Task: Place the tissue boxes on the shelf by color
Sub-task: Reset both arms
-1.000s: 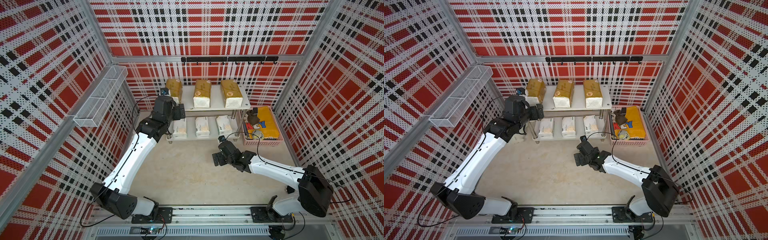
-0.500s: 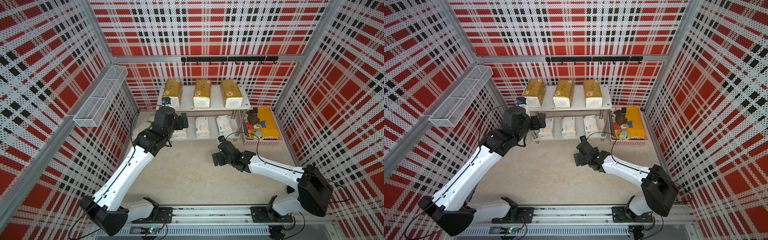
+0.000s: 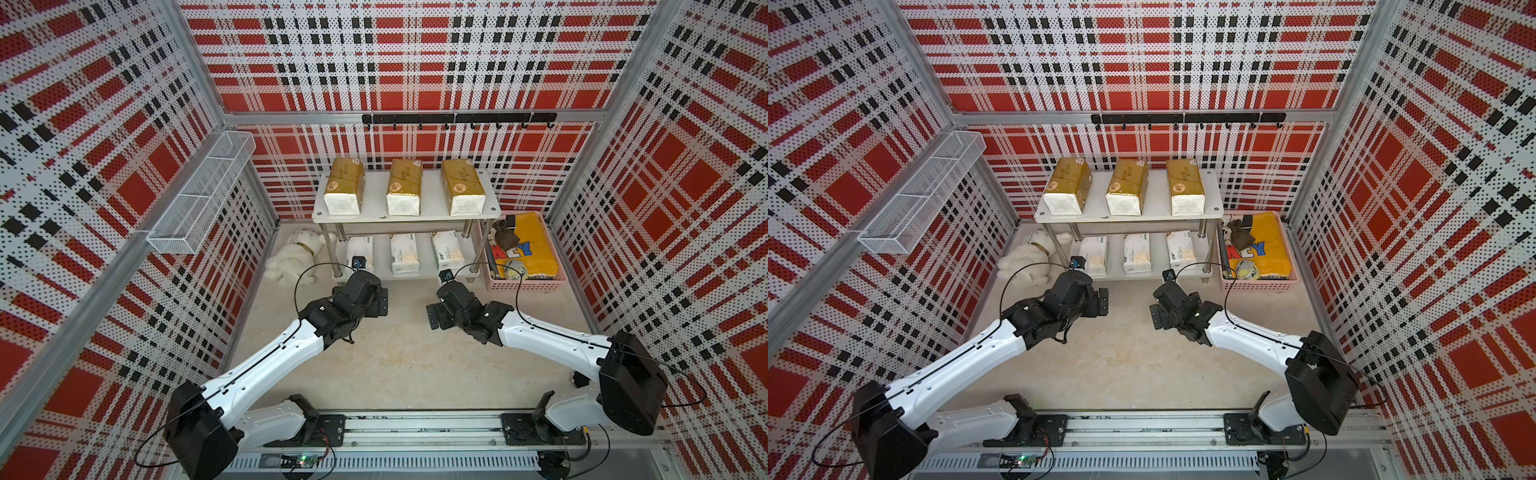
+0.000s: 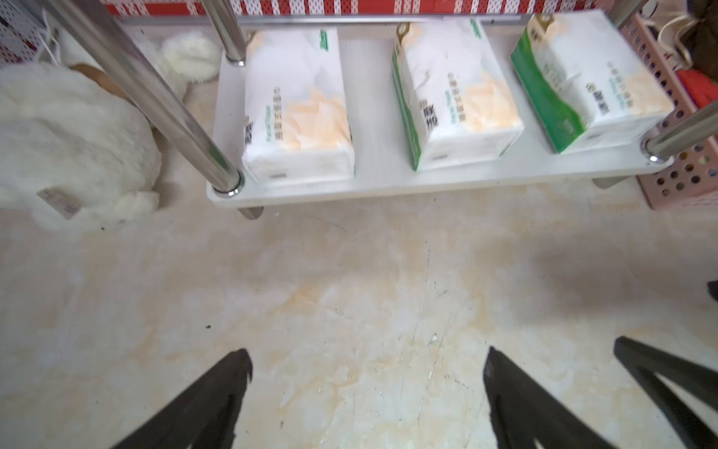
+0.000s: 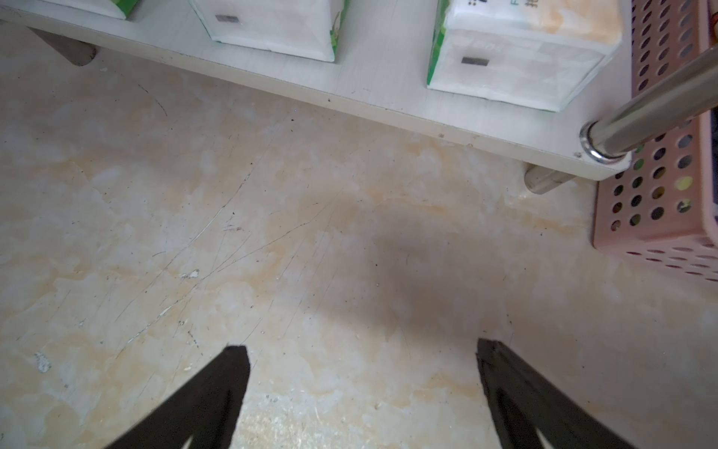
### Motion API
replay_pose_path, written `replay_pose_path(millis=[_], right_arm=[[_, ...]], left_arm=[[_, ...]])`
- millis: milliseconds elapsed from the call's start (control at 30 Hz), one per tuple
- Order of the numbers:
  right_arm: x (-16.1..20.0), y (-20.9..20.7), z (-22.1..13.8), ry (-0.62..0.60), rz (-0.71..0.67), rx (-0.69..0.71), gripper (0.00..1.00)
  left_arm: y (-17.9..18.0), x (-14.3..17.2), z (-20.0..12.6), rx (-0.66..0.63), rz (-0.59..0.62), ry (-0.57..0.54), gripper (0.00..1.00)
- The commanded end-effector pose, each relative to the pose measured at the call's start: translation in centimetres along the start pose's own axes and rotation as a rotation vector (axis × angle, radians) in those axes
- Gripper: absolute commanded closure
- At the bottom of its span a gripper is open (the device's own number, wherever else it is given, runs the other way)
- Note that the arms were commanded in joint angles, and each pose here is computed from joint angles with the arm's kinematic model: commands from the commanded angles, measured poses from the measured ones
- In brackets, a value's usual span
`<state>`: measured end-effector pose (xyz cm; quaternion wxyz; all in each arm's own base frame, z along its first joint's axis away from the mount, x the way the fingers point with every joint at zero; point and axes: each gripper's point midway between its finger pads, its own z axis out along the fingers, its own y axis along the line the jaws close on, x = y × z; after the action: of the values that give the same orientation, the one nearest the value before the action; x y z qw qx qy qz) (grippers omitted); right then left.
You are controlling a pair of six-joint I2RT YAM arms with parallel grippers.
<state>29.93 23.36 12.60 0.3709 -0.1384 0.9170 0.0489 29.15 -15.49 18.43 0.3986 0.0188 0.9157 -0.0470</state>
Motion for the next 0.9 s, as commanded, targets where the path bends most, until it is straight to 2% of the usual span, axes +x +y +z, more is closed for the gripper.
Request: replay_pose_path(millis=[0, 133, 267, 500, 600, 733, 867], right_arm=[[-0.9, -1.7, -0.6, -0.043, 0.037, 0.049, 0.00], [-1.3, -3.9, -1.1, -0.057, 0.063, 0.102, 0.00], [-1.4, -6.6, -2.1, -0.069, 0.093, 0.149, 0.00], [-1.0, -12.1, -3.4, -0.132, 0.124, 0.236, 0.00], [-1.6, -14.5, -4.2, -0.180, 0.178, 0.266, 0.00], [-3.1, -18.1, -6.1, -0.310, 0.228, 0.380, 0.00], [-3.6, -20.9, -6.9, -0.347, 0.331, 0.418, 0.00]], left_arm=[[-1.0, 0.9, 0.9, 0.042, -0.053, -0.016, 0.02], [-0.8, 2.6, 2.6, -0.010, -0.040, 0.006, 0.03], [-0.1, 2.4, 3.2, -0.034, -0.093, -0.048, 0.03], [4.8, 0.1, 2.2, -0.061, -0.280, -0.206, 0.01], [7.5, -1.4, 1.7, -0.121, -0.328, -0.270, 0.01], [10.4, -3.2, 1.2, -0.266, -0.352, -0.358, 0.00], [10.5, -4.1, 2.5, -0.260, -0.351, -0.362, 0.01]])
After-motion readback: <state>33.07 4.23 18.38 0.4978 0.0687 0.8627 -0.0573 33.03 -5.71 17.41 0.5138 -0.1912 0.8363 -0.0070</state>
